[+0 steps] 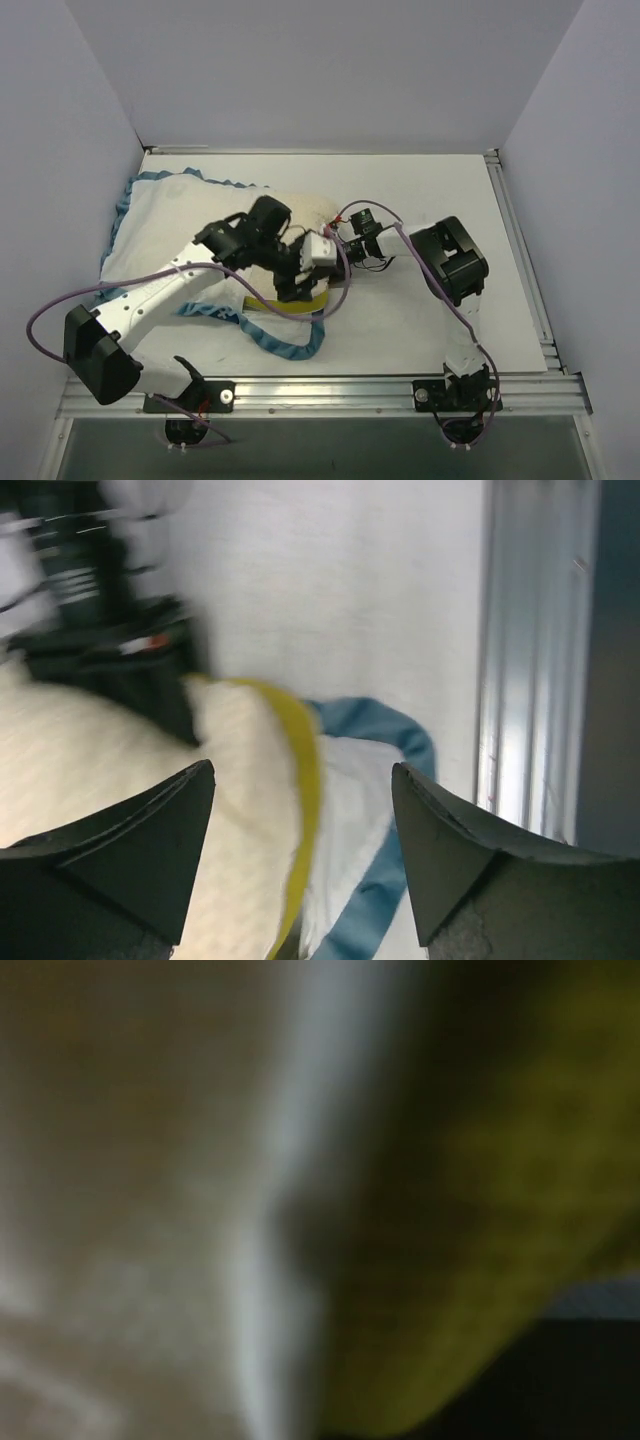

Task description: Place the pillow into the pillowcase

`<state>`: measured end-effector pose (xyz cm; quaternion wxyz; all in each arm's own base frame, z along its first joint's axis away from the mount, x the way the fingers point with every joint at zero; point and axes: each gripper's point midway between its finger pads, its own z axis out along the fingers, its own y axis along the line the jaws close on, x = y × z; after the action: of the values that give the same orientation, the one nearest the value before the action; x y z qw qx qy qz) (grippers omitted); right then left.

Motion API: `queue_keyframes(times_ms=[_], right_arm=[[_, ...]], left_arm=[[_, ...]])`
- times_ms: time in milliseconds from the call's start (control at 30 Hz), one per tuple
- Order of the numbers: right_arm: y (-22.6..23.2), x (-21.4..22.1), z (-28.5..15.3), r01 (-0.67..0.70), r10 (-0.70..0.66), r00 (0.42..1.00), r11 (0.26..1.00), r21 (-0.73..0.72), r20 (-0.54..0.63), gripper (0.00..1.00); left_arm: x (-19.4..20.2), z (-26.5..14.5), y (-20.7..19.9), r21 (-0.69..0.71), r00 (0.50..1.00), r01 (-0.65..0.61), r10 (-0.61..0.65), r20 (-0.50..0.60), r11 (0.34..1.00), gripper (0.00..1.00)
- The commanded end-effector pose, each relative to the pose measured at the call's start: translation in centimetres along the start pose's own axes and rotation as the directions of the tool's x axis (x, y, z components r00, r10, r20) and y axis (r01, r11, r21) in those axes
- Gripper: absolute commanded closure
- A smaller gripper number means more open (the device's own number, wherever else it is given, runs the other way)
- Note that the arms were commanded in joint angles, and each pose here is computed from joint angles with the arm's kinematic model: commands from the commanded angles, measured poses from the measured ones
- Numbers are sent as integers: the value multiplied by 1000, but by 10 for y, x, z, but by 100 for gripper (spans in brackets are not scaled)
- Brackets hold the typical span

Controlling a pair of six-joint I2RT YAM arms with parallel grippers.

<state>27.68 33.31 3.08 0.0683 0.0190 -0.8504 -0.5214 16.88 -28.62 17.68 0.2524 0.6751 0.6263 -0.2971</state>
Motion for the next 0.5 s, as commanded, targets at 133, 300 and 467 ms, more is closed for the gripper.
queue_keyframes(times_ms=[133,300,467], right_arm=[[-37,37,-49,-23,28,999,961,276,-15,55],[-14,39,-100,61,-69,997,951,304,16,30],[-21,20,-126,-1,-37,993,948,320,115,28]], left_arm=[[35,-100,93,-414,924,376,-367,104,829,10],[102,-129,110,-445,905,362,-424,-45,819,10],[81,-93,137,-483,915,294,-388,-106,825,3]])
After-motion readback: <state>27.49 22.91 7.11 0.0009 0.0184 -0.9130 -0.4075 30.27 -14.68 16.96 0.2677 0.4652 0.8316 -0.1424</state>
